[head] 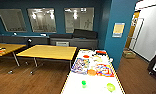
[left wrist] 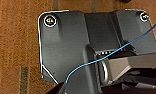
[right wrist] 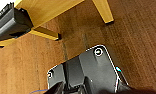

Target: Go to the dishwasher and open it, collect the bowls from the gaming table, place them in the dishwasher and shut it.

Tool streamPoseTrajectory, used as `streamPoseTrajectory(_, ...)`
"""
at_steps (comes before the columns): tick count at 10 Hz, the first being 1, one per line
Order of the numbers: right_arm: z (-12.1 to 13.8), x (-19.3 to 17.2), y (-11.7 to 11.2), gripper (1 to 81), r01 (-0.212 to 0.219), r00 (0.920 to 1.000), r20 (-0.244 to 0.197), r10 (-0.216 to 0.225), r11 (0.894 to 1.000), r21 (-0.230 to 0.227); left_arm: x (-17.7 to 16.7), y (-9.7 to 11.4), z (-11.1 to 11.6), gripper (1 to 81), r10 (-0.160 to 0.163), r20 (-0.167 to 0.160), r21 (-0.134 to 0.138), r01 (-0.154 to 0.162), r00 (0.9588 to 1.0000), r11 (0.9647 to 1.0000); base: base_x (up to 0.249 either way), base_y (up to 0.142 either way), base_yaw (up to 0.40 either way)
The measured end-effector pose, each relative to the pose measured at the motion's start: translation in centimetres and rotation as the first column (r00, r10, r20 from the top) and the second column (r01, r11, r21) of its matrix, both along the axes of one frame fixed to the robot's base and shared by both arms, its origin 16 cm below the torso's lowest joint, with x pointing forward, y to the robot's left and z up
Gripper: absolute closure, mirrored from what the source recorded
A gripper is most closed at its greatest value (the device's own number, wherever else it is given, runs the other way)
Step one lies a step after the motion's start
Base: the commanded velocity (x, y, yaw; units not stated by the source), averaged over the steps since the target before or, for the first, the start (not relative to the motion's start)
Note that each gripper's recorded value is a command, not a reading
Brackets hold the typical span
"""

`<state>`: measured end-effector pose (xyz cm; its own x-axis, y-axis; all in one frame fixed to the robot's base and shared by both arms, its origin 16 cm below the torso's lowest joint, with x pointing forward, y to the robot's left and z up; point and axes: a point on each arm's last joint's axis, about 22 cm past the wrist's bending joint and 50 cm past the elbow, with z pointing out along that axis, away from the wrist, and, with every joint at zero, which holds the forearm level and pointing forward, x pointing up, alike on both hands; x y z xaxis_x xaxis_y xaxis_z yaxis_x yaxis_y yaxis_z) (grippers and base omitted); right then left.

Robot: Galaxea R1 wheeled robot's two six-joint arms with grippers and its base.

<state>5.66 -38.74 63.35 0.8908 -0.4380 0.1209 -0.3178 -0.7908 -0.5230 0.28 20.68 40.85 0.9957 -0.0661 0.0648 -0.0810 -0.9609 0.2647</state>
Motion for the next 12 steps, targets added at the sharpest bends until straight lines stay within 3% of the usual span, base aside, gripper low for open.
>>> streamPoseTrajectory(2, 4.3, 1.3, -4.6, 1.0, 0.048, 0.9975, 0.054, -0.045, 0.997, -0.052, 0.0, 0.0, 0.0, 1.0, 0.001, -0.001, 0.0, -0.001, 1.0, 1.0, 0.0, 0.0, 0.0)
streamPoseTrajectory(4, 8.2, 2.7, -6.8, 1.0, 0.086, 0.9936, 0.08, -0.08, 0.994, -0.07, -0.7, -0.1, -0.1, 1.0, 0.001, -0.019, -0.001, -0.001, 0.9998, 1.0, 0.0, 0.0, 0.0)
streamPoseTrajectory(6, 11.6, 5.8, -6.7, 1.0, 0.099, 0.9908, 0.097, -0.094, 0.994, -0.051, -2.8, -0.1, -0.2, 1.0, 0.001, -0.072, -0.002, -0.002, 0.9974, 1.0, 0.0, 0.0, 0.0)
streamPoseTrajectory(9, 13.1, 12.6, -5.6, 1.0, 0.105, 0.9829, 0.154, -0.101, 0.994, -0.013, -6.1, -0.1, -0.2, 1.0, 0.003, -0.15, -0.001, -0.003, 0.9887, 1.0, 0.0, 0.0, 0.0)
streamPoseTrajectory(12, 15.7, 18.4, -6.3, 1.0, 0.083, 0.9715, 0.224, -0.077, 0.996, -0.016, -4.9, -0.1, -0.4, 1.0, 0.005, -0.136, -0.003, -0.006, 0.9907, 1.0, 0.0, 0.0, 0.0)
